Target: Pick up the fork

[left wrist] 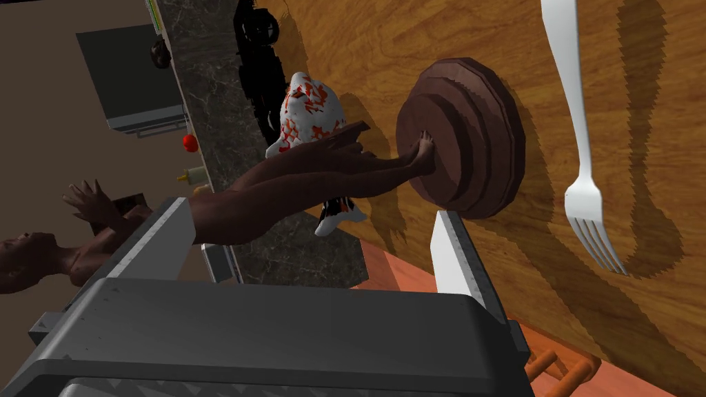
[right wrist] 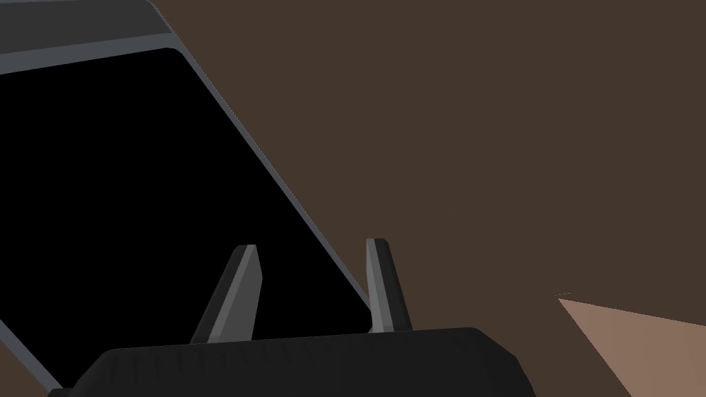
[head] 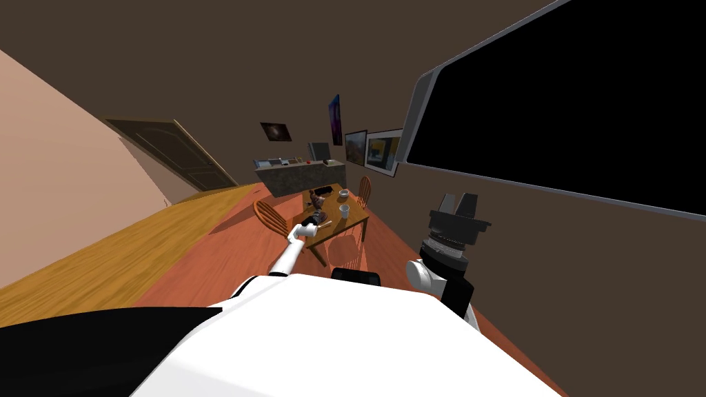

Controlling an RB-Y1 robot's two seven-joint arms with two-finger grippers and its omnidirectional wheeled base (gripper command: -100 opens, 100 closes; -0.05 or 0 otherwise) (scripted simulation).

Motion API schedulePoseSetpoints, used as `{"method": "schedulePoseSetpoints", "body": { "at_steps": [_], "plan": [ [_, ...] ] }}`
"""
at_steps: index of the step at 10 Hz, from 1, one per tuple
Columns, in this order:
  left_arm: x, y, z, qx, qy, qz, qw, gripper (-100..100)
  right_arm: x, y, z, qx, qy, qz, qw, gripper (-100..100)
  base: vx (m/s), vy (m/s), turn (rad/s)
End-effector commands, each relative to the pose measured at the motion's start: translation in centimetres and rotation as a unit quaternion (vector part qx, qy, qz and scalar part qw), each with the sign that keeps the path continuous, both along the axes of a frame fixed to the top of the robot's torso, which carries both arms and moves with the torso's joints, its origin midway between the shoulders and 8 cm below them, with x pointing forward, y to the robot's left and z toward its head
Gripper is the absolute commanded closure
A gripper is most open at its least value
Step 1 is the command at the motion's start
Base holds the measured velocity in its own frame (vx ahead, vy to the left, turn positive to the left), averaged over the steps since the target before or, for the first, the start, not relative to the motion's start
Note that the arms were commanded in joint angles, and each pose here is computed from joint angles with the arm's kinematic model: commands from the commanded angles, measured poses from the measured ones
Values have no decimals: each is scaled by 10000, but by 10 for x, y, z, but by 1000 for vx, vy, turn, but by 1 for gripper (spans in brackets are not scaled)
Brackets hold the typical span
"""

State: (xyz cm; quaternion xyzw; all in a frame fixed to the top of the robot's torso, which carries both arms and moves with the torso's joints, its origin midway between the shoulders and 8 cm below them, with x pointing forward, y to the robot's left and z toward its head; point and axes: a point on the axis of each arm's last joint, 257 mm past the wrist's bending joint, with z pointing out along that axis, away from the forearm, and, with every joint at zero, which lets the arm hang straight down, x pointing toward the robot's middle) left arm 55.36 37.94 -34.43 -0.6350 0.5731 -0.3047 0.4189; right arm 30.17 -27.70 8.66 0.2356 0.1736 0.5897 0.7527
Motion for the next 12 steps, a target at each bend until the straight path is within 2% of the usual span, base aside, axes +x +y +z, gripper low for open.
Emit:
{"method": "schedulePoseSetpoints", "body": {
  "at_steps": [1,2,3,4,5,6,7,9,12],
  "plan": [
    [-3,3,-17,-23,231,65,9997,-100,0,0,0,0,0,0,10000,0,18,0,-23],
    [-5,4,-21,-28,277,76,9996,-100,0,0,0,0,0,0,10000,0,8,-1,-1],
    [-2,7,-26,-57,466,139,9988,-100,0,0,0,0,0,0,10000,0,20,3,-14],
    [-8,10,-39,-72,604,174,9980,-100,0,0,0,0,0,0,10000,0,22,4,-13],
    [-4,11,-41,-106,763,224,9968,-100,0,0,0,0,0,0,10000,0,32,2,-8],
    [-12,14,-55,-124,918,262,9954,-100,0,0,0,0,0,0,10000,0,29,4,-6],
    [-10,14,-59,-168,1090,310,9934,-100,0,0,0,0,0,0,10000,0,36,15,-1],
    [-18,16,-72,-185,1239,345,9915,-100,0,0,0,0,0,0,10000,0,24,10,0],
    [-23,16,-90,-303,1703,449,9839,-100,0,0,0,0,0,0,10000,0,36,12,6]
  ]
}}
